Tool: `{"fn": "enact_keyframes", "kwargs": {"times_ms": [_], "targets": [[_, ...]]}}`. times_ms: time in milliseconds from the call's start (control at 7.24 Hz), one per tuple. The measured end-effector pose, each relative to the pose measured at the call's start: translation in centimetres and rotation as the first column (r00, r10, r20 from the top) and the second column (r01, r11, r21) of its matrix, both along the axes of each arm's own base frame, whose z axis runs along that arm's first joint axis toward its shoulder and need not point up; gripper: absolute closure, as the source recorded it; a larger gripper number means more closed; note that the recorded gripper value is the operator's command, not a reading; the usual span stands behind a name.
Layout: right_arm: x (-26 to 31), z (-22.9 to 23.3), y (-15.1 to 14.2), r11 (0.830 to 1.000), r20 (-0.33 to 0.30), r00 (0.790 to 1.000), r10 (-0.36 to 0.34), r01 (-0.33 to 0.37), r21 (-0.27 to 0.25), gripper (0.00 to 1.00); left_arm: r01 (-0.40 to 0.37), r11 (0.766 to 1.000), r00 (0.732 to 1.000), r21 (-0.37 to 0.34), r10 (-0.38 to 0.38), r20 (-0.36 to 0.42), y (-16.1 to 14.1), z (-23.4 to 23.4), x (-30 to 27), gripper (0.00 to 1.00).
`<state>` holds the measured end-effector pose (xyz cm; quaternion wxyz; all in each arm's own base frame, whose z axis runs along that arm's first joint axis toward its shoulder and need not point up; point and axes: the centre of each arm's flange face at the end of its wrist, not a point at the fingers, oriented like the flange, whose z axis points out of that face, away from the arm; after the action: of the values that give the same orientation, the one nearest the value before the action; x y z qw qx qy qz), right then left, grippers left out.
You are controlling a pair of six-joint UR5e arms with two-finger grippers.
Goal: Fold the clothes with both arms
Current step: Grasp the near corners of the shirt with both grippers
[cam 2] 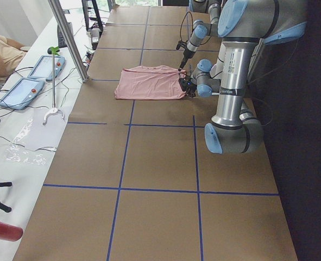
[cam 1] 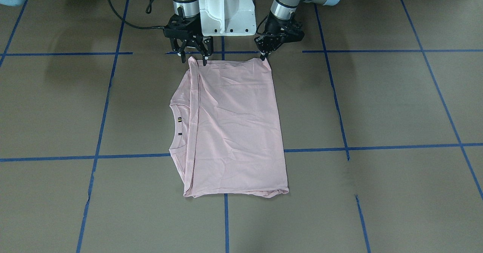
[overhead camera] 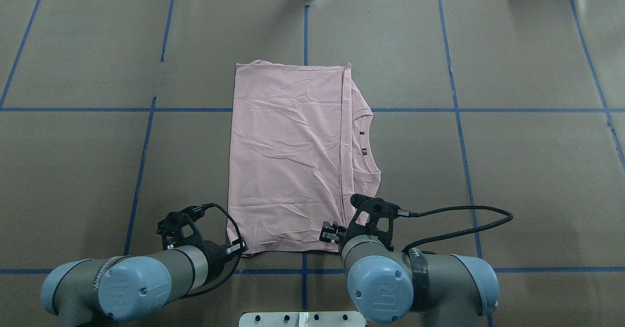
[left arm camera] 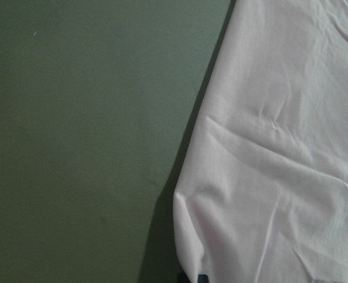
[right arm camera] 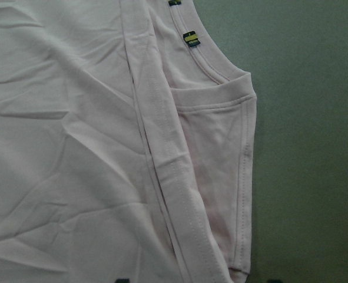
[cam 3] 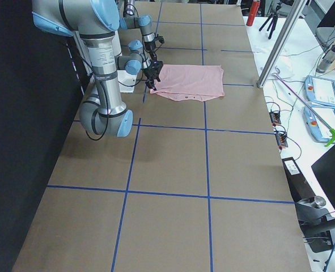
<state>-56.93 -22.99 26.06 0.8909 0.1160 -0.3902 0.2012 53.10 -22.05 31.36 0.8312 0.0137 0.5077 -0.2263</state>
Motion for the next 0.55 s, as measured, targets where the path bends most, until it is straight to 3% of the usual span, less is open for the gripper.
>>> {"fn": "enact_keyframes", "kwargs": {"times_ms": [552], "targets": [[-2.1,-0.2,0.2,0.999,-0.042,0.999,-0.032,0.030,-0.038,0.33,0.001,1.000,1.000,0.000,-0.001,-0.001,0.0,-0.1,0.0,1.00]]}}
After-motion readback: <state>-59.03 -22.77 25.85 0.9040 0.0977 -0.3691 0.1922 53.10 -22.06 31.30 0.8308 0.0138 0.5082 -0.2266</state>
